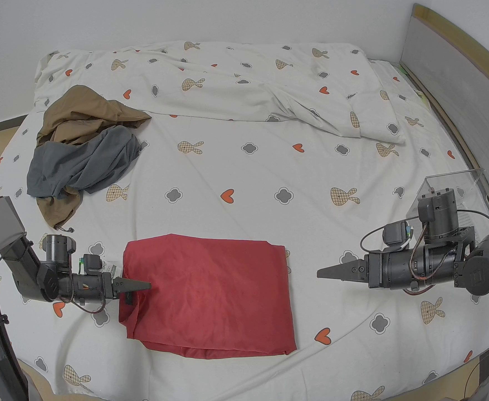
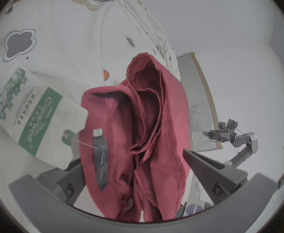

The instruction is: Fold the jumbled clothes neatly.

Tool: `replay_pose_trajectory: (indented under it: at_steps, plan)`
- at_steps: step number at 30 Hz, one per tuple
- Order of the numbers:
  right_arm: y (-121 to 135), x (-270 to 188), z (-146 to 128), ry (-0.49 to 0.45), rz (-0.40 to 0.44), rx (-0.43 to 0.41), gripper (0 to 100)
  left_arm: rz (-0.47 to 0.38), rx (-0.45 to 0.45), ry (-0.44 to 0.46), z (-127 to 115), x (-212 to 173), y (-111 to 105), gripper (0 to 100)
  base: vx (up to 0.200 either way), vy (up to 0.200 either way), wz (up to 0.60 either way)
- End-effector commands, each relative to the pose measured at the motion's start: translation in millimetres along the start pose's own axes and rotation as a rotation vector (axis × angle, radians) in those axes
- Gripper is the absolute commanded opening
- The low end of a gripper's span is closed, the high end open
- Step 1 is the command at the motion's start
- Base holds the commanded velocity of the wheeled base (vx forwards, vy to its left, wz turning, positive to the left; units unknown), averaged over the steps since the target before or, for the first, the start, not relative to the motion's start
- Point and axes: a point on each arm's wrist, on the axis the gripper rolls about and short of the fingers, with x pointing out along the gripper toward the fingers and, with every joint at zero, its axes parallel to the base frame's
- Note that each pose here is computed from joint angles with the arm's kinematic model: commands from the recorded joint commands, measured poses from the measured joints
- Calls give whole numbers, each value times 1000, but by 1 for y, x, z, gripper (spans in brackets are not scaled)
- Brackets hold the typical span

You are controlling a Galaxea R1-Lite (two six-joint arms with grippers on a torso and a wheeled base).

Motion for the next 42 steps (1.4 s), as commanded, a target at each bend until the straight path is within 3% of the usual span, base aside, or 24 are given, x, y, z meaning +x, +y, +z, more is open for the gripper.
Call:
replay_pose_trajectory:
  at_steps: [1,10,24,42]
  plan:
    - [-1,6,-2,20,0,1,100,-26,13,29,6,19,0,100,0,0,0]
    - [-27,40,2,76,-34,41,100,-89,59,90,10,52,-13,100,0,0,0]
    - [-68,110,1,126,-29,55,100,-212,34,124,6,48,-29,100,0,0,0]
    - [-46,155,-13,170,55,-23,100,-218,27,129,6,55,-24,100,0,0,0]
